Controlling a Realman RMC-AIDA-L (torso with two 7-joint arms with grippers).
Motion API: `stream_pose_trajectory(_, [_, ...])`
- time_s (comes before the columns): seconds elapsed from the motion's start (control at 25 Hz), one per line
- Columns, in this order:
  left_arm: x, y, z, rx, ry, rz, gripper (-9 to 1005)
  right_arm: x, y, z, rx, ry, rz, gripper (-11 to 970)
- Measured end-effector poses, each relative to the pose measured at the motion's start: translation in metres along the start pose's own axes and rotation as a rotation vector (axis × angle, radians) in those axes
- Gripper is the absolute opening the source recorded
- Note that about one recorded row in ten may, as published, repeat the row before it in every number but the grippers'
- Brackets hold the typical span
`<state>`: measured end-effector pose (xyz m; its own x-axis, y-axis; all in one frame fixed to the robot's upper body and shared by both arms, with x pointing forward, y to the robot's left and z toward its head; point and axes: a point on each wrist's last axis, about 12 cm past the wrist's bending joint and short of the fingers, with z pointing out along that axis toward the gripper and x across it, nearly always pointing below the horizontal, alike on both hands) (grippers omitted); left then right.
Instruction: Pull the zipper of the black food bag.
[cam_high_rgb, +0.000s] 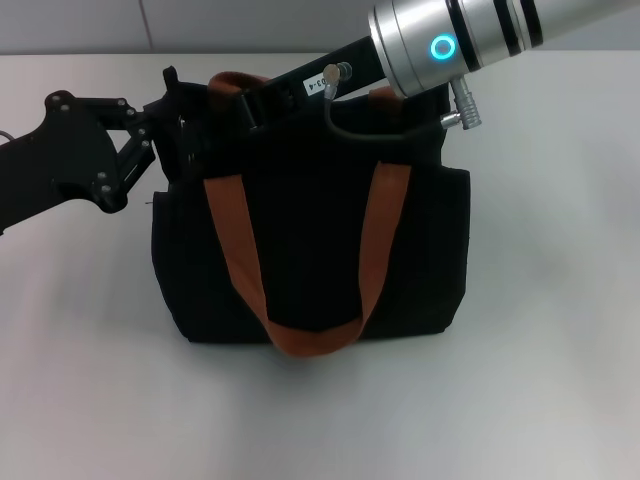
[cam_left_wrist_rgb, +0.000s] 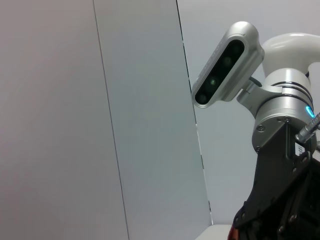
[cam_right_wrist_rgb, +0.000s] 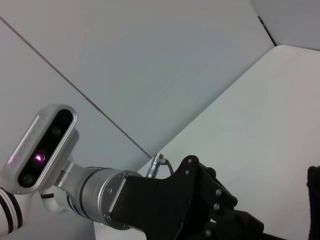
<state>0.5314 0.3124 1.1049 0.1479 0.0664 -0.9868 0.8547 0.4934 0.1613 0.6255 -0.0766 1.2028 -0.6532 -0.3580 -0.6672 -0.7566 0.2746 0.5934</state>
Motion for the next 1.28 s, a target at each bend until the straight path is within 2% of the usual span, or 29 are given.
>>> stream_pose_trajectory(1.16, [-0.0012,-0.0017,0.0012,0.012,-0.014,-0.005,101,0.0017,-0.0013,-0.0001,0.004,-0.004,-0.019,166])
stream_pose_trajectory(1.28, [-0.0010,-0.0023,0.0016,0.012,-0.015,-0.007,102,0.0017,-0.0014,0.0000,0.005,-0.004,-0.026,123])
